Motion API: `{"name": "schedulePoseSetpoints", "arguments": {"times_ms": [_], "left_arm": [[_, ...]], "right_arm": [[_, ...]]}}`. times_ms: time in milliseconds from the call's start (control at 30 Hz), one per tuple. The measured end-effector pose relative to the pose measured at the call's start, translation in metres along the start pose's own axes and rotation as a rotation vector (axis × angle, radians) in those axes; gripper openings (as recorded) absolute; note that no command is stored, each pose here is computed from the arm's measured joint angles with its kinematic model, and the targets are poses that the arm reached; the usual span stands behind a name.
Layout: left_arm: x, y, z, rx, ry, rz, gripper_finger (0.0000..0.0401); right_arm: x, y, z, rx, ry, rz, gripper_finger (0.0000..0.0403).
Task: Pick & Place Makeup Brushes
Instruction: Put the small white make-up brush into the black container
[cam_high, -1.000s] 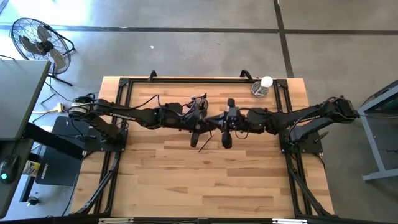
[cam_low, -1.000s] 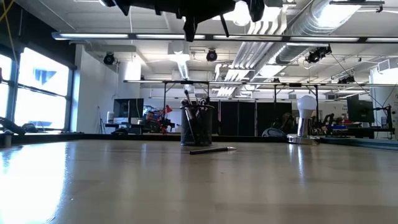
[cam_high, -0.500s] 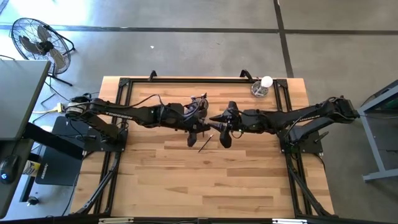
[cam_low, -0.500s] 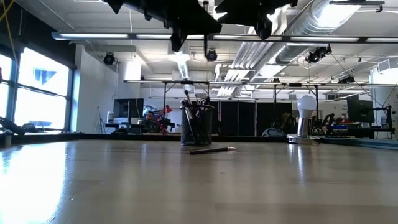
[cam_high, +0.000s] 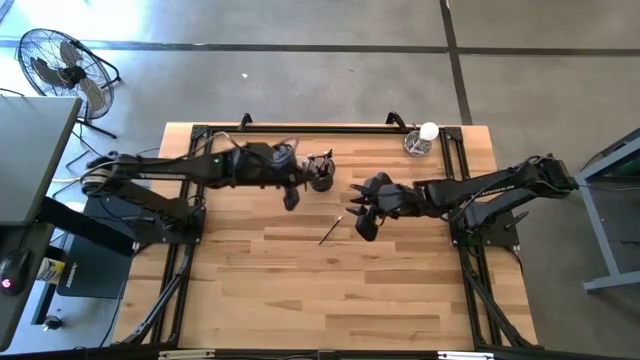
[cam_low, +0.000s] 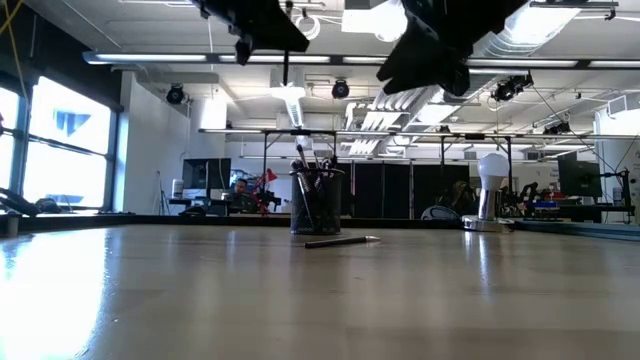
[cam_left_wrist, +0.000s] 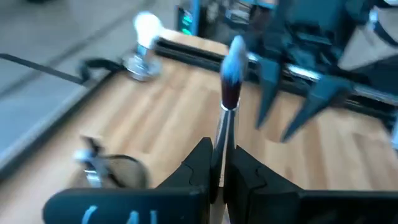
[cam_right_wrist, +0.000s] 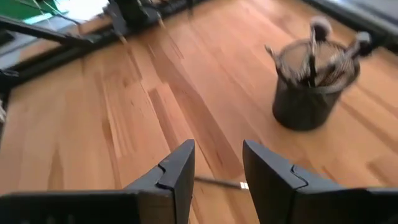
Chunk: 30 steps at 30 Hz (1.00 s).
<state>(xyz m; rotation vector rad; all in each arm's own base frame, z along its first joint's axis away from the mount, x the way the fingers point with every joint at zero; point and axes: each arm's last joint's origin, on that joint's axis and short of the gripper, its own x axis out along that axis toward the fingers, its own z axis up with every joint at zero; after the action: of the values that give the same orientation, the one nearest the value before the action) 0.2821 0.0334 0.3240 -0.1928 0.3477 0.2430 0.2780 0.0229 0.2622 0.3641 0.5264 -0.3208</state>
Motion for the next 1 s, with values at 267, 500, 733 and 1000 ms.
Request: {"name": "schedulePoseSetpoints", "arguments": {"times_ms": [267, 500, 733, 1000], "left_arm": [[-0.028, 0.032, -0.017, 0.02, -0.182, 0.057, 0.0013], [-0.013, 0.065, -0.06, 0.006, -0.362, 0.019, 0.0013], [0.024, 0.099, -0.075, 0.008, -0.407, -0.068, 0.0013], [0.066, 0.129, -0.093, -0.016, -0.288, -0.111, 0.0013]], "right_arm": [[0.0, -0.002, -0.002, 0.026, 0.011, -0.029, 0.0129], [0.0, -0.004, -0.001, 0.032, -0.028, -0.101, 0.0129], [0.0, -0.007, 0.001, 0.069, -0.085, -0.184, 0.0129], [-0.001, -0.008, 0.001, 0.136, -0.12, -0.235, 0.0129]]}}
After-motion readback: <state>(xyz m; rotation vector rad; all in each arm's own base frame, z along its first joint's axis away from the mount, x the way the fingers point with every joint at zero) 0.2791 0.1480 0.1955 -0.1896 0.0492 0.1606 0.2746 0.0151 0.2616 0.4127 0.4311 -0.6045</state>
